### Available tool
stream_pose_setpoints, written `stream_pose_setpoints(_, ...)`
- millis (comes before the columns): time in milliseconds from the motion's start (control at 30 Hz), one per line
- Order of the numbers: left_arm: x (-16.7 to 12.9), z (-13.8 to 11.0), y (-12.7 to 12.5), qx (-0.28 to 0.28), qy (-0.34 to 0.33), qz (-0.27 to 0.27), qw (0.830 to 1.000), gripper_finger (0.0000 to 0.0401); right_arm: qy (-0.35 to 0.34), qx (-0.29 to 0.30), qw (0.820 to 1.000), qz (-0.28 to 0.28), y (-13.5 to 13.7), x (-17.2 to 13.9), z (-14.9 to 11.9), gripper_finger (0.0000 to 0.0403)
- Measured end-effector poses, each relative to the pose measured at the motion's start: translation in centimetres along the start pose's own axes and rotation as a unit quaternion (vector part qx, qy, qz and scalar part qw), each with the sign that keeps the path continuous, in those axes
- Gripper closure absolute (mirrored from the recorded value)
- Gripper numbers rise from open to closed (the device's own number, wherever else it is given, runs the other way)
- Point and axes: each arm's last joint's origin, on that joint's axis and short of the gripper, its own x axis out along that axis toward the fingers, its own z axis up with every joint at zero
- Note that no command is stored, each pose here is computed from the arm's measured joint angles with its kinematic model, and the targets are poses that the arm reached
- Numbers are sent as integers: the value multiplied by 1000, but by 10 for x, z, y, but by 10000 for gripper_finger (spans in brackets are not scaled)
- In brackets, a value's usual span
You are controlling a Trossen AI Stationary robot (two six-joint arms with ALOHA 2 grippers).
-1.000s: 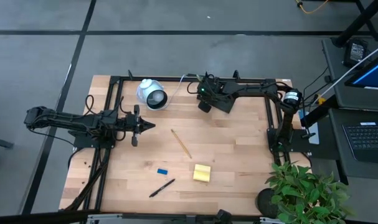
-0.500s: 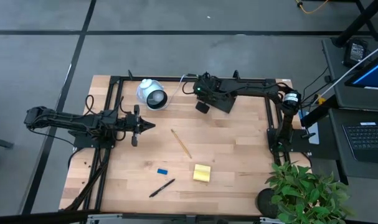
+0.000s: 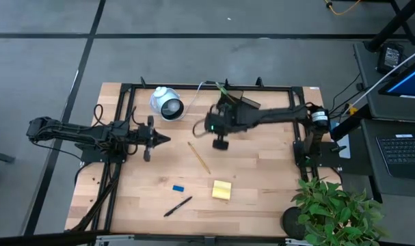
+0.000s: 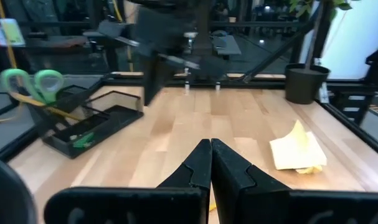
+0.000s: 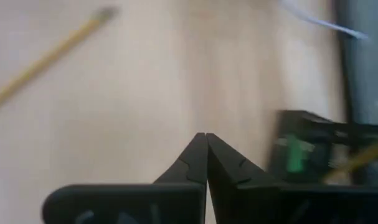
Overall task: Pick and place office supplies into organizer
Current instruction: Put the yellow sticky note pad into the desk organizer
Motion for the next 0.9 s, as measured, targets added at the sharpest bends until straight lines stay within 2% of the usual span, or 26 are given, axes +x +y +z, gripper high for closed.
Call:
stream_pose_setpoints(200, 0, 0, -3, 4, 1, -30, 1000, 399, -23, -62, 996, 66, 63, -20, -2, 401)
stream_pose_setpoints(367, 0, 0, -6, 5, 0, -35, 999, 399, -58, -70, 988, 123, 109, -39, -5, 401)
stream_pose_setpoints(500, -1, 0, -9, 2, 0, -48, 999, 399, -80, -65, 983, 151, 140, -58, -8, 402)
stream_pose_setpoints(700, -1, 0, -14, 2, 1, -64, 998, 399, -105, -23, 975, 195, 172, -94, -10, 402)
stream_pose_setpoints(900, -2, 0, -18, -1, 1, -79, 997, 399, -120, -8, 975, 185, 201, -117, -11, 403)
